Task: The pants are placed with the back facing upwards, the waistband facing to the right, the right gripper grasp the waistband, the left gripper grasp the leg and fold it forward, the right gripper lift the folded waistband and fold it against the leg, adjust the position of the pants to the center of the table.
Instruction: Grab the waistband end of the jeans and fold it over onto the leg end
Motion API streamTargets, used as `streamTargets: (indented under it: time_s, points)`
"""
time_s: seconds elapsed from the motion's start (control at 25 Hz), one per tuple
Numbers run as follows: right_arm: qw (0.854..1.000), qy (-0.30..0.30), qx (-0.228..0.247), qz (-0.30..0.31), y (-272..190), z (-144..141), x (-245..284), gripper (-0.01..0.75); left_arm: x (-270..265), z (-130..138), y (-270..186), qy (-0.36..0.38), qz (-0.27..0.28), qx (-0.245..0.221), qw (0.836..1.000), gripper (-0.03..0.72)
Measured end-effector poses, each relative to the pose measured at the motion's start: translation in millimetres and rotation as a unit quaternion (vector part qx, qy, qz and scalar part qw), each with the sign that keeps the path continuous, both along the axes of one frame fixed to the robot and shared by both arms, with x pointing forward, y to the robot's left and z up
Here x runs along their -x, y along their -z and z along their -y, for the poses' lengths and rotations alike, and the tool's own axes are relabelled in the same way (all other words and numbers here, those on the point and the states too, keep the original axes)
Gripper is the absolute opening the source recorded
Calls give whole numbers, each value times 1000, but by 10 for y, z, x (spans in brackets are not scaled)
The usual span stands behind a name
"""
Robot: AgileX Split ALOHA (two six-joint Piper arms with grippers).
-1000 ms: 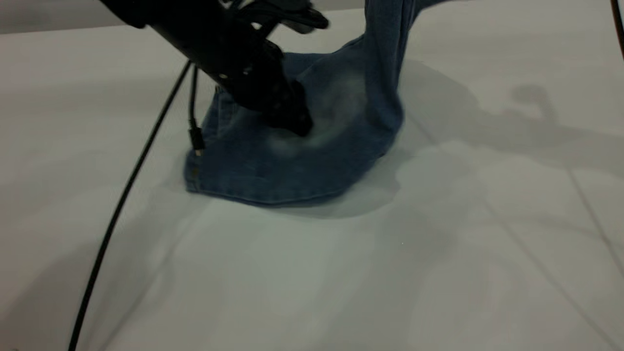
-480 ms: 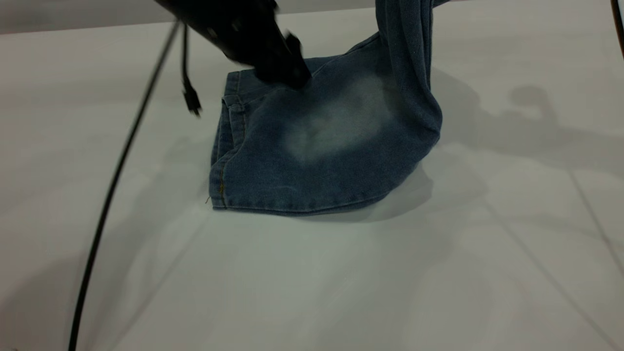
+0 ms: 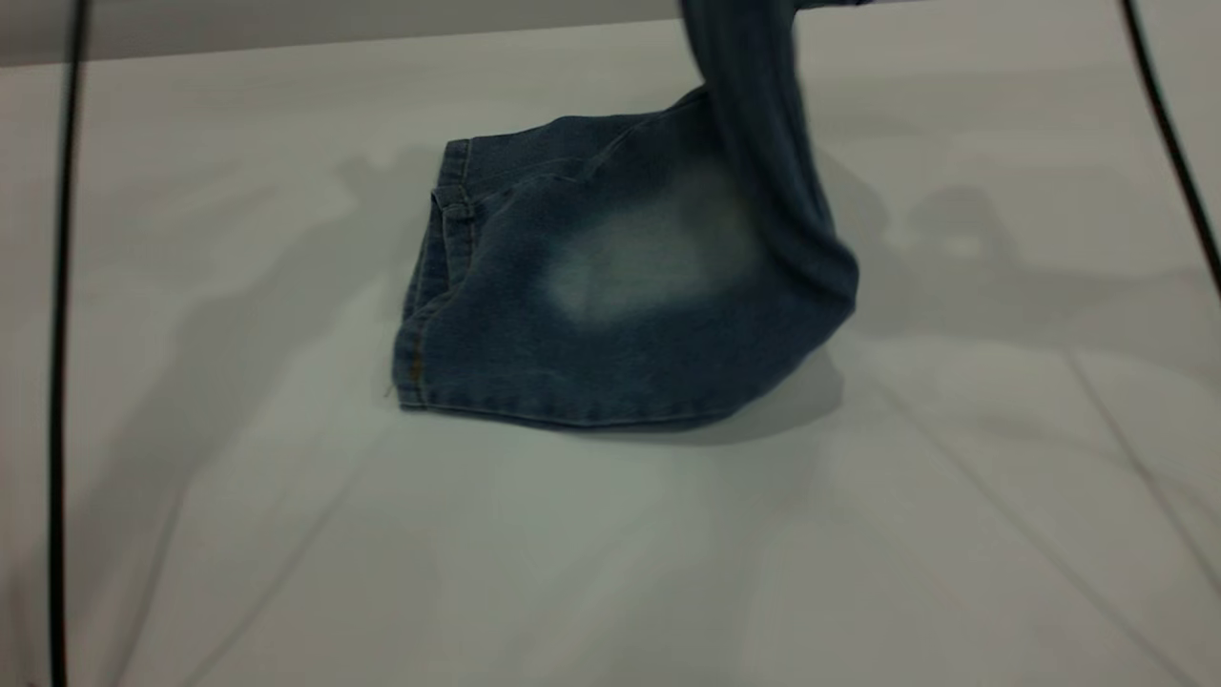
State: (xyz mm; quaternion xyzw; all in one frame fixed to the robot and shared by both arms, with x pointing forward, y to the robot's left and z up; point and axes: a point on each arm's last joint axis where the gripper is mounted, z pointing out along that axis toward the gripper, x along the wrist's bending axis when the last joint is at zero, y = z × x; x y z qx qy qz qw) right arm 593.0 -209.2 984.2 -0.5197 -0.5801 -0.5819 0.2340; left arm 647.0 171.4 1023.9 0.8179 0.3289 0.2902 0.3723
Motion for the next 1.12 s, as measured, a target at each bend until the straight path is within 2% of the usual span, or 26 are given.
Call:
streamTargets:
  time_s: [0.32,0.48,0.56,0.72,0.92,1.0,1.12]
  points:
    - [990,29,134,32,362,-645,-14,108,475,-126,-1092,1,129,35,991,381]
    - [975,12,217,42,690,-931,40,108,769,-205,-1524,1,186,49,981,380]
    - [971,-6,236,41,831,-1082,75,108,894,-238,-1679,1,208,54,977,379]
    - [970,-38,237,38,1010,-1323,81,108,976,-248,-1756,8,215,57,975,379]
    - [980,-70,187,24,1062,-1467,38,137,971,-228,-1719,18,203,55,977,379]
    - [981,-83,173,24,1046,-1485,59,206,973,-229,-1722,18,204,56,977,379]
    - [982,-87,166,24,1029,-1493,66,383,973,-229,-1722,18,203,56,977,379]
